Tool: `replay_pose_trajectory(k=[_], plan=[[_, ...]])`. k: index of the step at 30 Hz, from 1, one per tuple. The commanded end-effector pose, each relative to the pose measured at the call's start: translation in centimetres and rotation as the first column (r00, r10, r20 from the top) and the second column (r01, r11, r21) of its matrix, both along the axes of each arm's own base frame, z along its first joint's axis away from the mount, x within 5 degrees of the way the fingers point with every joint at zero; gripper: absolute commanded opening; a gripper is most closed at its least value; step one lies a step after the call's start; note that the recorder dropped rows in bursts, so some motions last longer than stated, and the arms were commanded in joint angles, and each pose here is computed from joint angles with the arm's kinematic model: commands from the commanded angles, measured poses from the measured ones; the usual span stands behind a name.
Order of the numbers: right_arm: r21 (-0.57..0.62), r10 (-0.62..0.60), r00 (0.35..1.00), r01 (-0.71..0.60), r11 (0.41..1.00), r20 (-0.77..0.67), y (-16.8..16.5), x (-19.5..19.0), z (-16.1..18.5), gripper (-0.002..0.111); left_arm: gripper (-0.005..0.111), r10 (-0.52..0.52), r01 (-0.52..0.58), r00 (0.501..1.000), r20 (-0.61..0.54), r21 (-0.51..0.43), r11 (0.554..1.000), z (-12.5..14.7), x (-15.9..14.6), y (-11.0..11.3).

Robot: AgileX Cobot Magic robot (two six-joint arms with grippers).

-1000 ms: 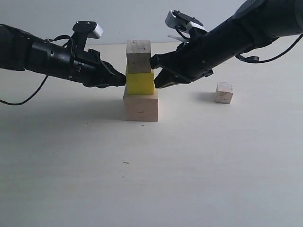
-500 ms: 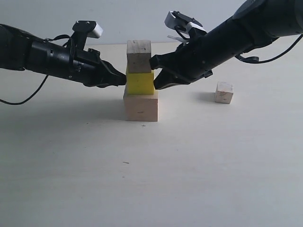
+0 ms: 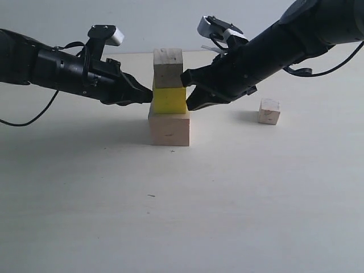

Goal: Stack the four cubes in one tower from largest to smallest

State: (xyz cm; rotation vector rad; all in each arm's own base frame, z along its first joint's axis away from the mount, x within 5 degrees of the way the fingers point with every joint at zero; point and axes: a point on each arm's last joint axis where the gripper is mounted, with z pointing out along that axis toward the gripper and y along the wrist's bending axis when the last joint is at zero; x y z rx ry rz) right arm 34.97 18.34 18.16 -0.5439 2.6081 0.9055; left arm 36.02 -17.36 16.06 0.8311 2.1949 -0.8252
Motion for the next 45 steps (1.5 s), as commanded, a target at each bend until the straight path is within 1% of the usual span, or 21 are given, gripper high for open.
replay_pose_trajectory(k=[1, 4, 7, 11, 15, 21, 28, 32, 37, 40, 45], plan=[[-0.065, -0.028, 1.0, 0.029, 0.997, 0.012, -0.6, 0.3, -0.1, 0.0, 0.0, 0.02, -0.02, 1.0, 0.003, -0.003, 1.0, 0.2, 0.2, 0.1], [-0.072, -0.045, 0.998, 0.047, 0.996, 0.038, -0.7, 0.6, -0.1, 0.0, 0.0, 0.035, -0.035, 0.999, 0.01, 0.015, 0.999, 0.1, 0.4, 0.2], [-0.074, -0.056, 0.997, 0.06, 0.995, 0.047, -0.7, 0.7, -0.1, 0.0, 0.0, 0.073, -0.073, 0.997, 0.01, 0.031, 0.997, 0.1, 0.6, 0.6], [-0.081, -0.059, 0.997, 0.063, 0.995, 0.048, -0.8, 0.7, -0.3, 0.0, 0.0, 0.073, -0.072, 0.997, -0.002, 0.043, 0.996, -0.1, 0.6, 1.0], [-0.077, -0.095, 0.994, 0.098, 0.992, 0.046, -0.8, 0.9, -0.3, 0.0, 0.0, 0.066, -0.064, 0.997, -0.026, 0.074, 0.995, -0.4, 0.4, 1.1], [-0.074, -0.099, 0.995, 0.101, 0.992, 0.033, -0.8, 0.8, -0.3, 0.0, 0.0, 0.074, -0.067, 0.995, -0.066, 0.093, 0.993, -1.6, -0.3, 1.4], [-0.084, -0.127, 0.992, 0.128, 0.988, 0.012, -0.9, 0.8, -0.4, 0.0, 0.0, 0.058, -0.05, 0.994, -0.097, 0.083, 0.995, -2.2, -0.6, 1.2], [-0.135, -0.175, 0.984, 0.175, 0.975, 0.013, -1.4, 1.0, -0.6, 0.0, 0.0, 0.046, -0.037, 0.993, -0.108, 0.081, 0.996, -2.5, -0.7, 1.0], [-0.182, -0.179, 0.983, 0.182, 0.966, 0.034, -1.9, 1.1, -0.6, 0.0, 0.0, 0.018, -0.007, 0.992, -0.122, 0.089, 0.996, -3.3, -1.1, 0.2], [-0.18, -0.181, 0.982, 0.187, 0.966, 0.046, -2.0, 1.1, -0.4, 0.0, 0.0, 0.006, 0.005, 0.992, -0.124, 0.09, 0.996, -3.4, -1.3, -0.2], [-0.177, -0.184, 0.982, 0.19, 0.966, 0.052, -2.0, 1.1, -0.1, 0.0, 0.0, 0.006, 0.005, 0.992, -0.124, 0.09, 0.996, -3.4, -1.3, -0.2]])
